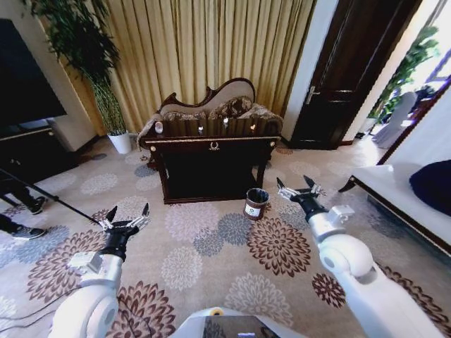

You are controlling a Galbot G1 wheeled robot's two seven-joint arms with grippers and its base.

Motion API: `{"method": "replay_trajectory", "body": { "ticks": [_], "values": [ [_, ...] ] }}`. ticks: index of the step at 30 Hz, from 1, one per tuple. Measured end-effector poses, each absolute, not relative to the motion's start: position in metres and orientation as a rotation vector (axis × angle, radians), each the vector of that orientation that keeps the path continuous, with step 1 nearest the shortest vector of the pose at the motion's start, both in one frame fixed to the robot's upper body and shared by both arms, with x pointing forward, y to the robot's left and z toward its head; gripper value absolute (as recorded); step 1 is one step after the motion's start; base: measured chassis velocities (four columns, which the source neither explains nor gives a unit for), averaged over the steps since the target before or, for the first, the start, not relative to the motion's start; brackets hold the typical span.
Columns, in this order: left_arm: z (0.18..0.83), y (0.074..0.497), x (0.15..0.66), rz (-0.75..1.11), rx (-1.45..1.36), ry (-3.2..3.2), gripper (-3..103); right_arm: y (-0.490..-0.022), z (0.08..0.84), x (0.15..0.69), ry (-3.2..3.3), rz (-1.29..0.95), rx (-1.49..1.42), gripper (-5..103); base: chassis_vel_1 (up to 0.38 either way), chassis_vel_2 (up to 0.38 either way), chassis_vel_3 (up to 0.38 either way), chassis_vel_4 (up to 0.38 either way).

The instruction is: Move to the front of the table and place the trash on the table into the trash bin.

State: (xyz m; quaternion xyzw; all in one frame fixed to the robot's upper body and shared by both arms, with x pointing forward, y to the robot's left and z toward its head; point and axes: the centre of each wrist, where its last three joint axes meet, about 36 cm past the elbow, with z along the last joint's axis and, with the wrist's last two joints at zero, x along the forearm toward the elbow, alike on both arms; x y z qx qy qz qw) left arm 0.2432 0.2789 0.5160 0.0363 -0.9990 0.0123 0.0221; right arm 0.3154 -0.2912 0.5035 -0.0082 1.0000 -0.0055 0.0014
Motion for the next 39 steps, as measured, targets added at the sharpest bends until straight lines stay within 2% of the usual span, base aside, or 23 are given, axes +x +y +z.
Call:
{"method": "replay_trajectory", "body": {
  "ticks": [12,15,26,39],
  "values": [
    [0.518,0.282,0.241,0.060,0.077,-3.083,100,-0.277,0.459,0.243,3.231,-0.002,0.286,100,0.000,0.000,0.000,0.000],
    [0.522,0.285,0.242,0.072,0.055,-3.081,100,-0.285,0.456,0.231,3.265,0.012,0.272,100,0.000,0.000,0.000,0.000],
    [0.538,0.308,0.257,-0.033,0.048,-3.113,100,-0.296,0.472,0.235,3.236,-0.060,0.191,100,0.000,0.000,0.000,0.000],
    [0.540,0.322,0.265,-0.015,-0.028,-3.104,100,-0.310,0.469,0.241,3.221,-0.128,0.139,100,0.000,0.000,0.000,0.000]
  ]
}}
